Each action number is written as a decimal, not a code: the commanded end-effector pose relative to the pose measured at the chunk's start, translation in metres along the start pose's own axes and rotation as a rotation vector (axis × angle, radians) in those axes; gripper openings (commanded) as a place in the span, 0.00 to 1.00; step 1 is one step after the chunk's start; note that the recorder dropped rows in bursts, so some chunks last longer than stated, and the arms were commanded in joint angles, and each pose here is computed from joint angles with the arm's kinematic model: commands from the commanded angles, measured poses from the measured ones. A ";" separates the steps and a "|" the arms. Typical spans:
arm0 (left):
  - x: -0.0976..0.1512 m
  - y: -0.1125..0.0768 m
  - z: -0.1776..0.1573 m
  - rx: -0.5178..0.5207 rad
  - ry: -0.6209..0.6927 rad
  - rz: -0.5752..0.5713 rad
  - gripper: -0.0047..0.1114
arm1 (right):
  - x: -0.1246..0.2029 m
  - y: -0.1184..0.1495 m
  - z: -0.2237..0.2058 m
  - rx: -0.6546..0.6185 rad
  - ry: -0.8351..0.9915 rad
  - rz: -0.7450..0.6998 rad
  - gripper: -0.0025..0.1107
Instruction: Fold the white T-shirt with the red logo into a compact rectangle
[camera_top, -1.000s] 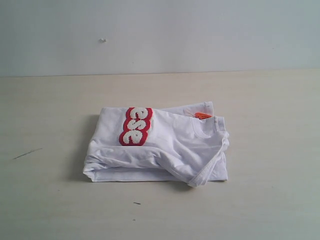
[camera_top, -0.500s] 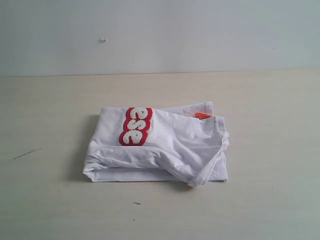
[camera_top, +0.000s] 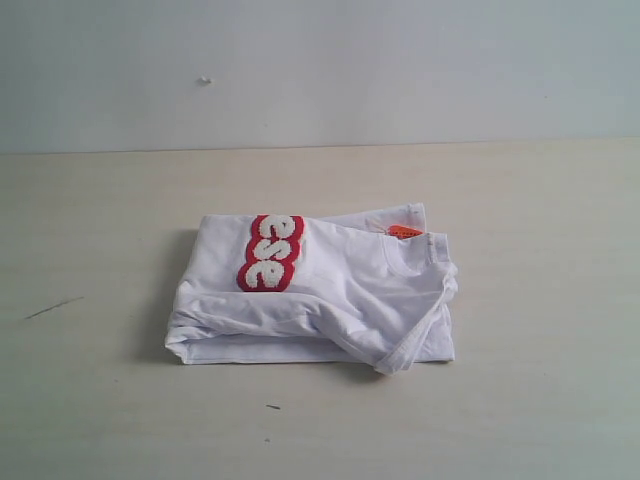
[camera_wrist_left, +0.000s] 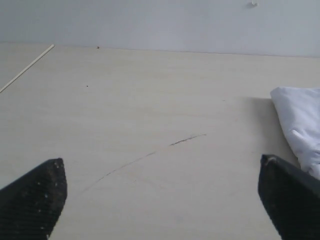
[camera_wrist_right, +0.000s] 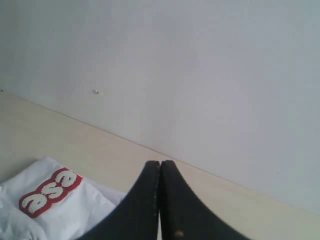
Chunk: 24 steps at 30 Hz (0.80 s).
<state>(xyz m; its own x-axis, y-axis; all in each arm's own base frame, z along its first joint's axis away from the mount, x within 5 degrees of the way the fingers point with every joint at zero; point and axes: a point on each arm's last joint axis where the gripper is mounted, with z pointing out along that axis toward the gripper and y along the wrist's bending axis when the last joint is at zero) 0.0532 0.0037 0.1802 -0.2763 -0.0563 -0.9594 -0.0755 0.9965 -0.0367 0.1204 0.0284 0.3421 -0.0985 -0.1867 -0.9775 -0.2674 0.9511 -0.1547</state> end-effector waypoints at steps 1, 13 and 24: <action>-0.002 0.000 0.000 0.001 -0.029 -0.006 0.93 | 0.000 -0.001 0.000 0.008 -0.004 0.004 0.02; -0.002 0.000 0.000 0.001 -0.029 -0.006 0.93 | 0.000 -0.001 0.000 0.008 -0.004 0.004 0.02; -0.002 0.000 0.000 0.001 -0.029 -0.006 0.93 | 0.048 -0.002 -0.036 0.145 0.085 0.063 0.02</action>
<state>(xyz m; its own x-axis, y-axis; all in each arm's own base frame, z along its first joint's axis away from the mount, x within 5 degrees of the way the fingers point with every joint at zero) 0.0532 0.0037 0.1804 -0.2745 -0.0562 -0.9599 -0.0754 0.9965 -0.0368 0.0927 0.0132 0.3135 -0.2011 -0.1511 -0.9678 -0.1724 0.9781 -0.1169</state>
